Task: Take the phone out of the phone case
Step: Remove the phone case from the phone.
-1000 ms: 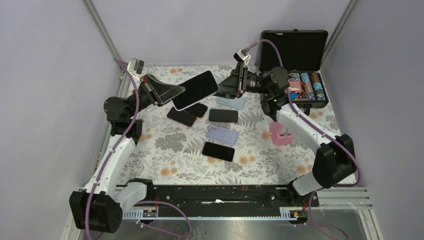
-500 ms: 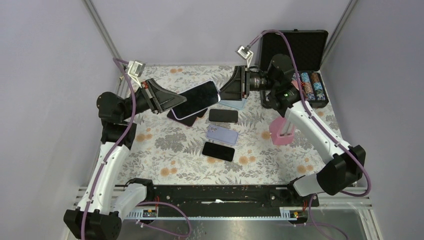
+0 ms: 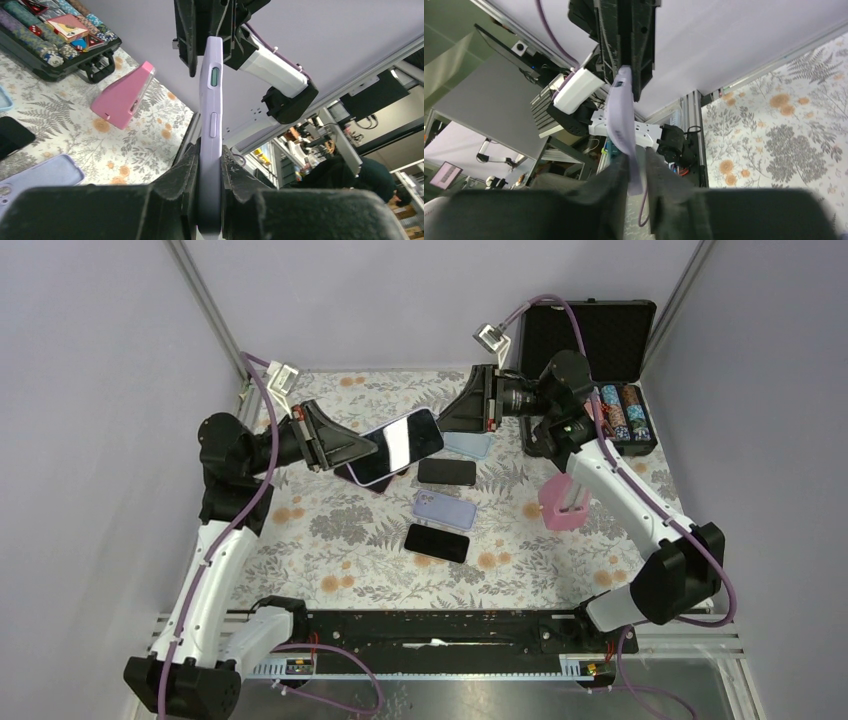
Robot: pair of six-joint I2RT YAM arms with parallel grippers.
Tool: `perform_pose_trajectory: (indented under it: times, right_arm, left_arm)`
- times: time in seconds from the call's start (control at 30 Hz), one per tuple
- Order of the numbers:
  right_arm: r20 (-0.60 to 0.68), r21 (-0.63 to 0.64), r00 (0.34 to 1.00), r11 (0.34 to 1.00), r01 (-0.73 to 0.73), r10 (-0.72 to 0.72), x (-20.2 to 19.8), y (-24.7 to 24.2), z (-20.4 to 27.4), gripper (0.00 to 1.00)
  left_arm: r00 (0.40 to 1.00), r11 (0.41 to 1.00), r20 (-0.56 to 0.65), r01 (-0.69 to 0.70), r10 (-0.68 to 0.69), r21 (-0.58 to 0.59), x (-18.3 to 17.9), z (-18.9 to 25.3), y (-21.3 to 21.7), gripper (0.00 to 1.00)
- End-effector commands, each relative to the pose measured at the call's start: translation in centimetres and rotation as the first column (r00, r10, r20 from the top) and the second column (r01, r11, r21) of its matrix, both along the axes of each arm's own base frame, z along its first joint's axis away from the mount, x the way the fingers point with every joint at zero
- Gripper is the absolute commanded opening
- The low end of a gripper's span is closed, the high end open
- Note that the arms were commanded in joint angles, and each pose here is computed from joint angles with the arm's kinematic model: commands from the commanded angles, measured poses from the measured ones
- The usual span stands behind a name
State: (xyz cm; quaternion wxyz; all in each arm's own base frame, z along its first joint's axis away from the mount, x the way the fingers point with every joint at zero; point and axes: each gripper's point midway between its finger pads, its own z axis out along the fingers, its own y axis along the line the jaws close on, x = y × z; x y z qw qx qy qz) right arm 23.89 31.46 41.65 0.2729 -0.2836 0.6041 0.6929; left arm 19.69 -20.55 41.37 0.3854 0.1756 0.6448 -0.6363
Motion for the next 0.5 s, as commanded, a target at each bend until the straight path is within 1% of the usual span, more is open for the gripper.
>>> perform_pose_trajectory:
  times: [0.0, 0.07, 0.1, 0.13, 0.17, 0.2, 0.23, 0.27, 0.37, 0.4, 0.43, 0.47]
  right_arm:
    - [0.058, 0.108, 0.995, 0.991, -0.083, 0.077, -3.2, 0.9, 4.4, 0.15]
    - [0.01, 0.11, 0.994, 0.988, -0.107, 0.107, -3.5, 1.2, 4.1, 0.02]
    - [-0.017, 0.113, 0.993, 0.987, -0.116, 0.119, -3.6, 1.3, 4.0, 0.0]
    - [-0.039, 0.117, 0.99, 0.985, -0.128, 0.133, -3.8, 1.4, 3.9, 0.0]
    - [-0.058, 0.118, 0.987, 0.983, -0.144, 0.151, -4.1, 1.6, 3.7, 0.0]
    - [-0.08, 0.107, 0.982, 0.981, -0.162, 0.17, -4.4, 1.8, 3.3, 0.0]
    - [-0.101, 0.094, 0.978, 0.98, -0.173, 0.182, -4.6, 2.1, 2.7, 0.0]
    - [-0.126, 0.074, 0.975, 0.981, -0.177, 0.185, -4.7, 2.5, 1.9, 0.04]
    - [-0.186, 0.007, 0.968, 0.985, -0.173, 0.171, -4.4, 3.5, -0.9, 0.25]
    - [-0.207, -0.01, 0.964, 0.985, -0.173, 0.167, -4.2, 3.8, -1.6, 0.27]
    - [-0.233, -0.022, 0.958, 0.984, -0.177, 0.167, -4.0, 4.2, -2.2, 0.27]
    - [-0.262, -0.025, 0.951, 0.984, -0.176, 0.164, -3.7, 4.5, -2.6, 0.23]
  left_arm:
    - [0.994, 0.995, -0.054, 0.096, -0.095, 0.017, -0.8, -1.6, -0.8, 0.0]
    - [0.993, 0.994, -0.028, 0.112, -0.112, -0.019, -1.2, -0.6, -0.8, 0.0]
    - [0.993, 0.992, -0.008, 0.12, -0.121, -0.038, -1.3, 0.0, -0.8, 0.0]
    - [0.991, 0.989, 0.018, 0.132, -0.131, -0.071, -1.5, 0.9, -0.8, 0.0]
    - [0.99, 0.985, 0.019, 0.142, -0.141, -0.095, -1.8, 1.5, -0.8, 0.0]
    - [0.986, 0.98, 0.068, 0.158, -0.151, -0.12, -2.2, 2.5, -0.8, 0.0]
    - [0.984, 0.976, 0.075, 0.168, -0.159, -0.142, -2.4, 3.1, -0.7, 0.0]
    - [0.982, 0.971, 0.09, 0.18, -0.168, -0.156, -2.5, 3.6, -0.7, 0.0]
    - [0.973, 0.959, 0.128, 0.213, -0.192, -0.184, -3.2, 4.8, -0.6, 0.0]
    - [0.971, 0.958, 0.136, 0.218, -0.194, -0.187, -3.4, 5.1, -0.6, 0.0]
    - [0.971, 0.958, 0.143, 0.218, -0.193, -0.189, -3.4, 5.3, -0.6, 0.0]
    - [0.971, 0.957, 0.149, 0.214, -0.186, -0.196, -3.5, 5.6, -0.6, 0.0]
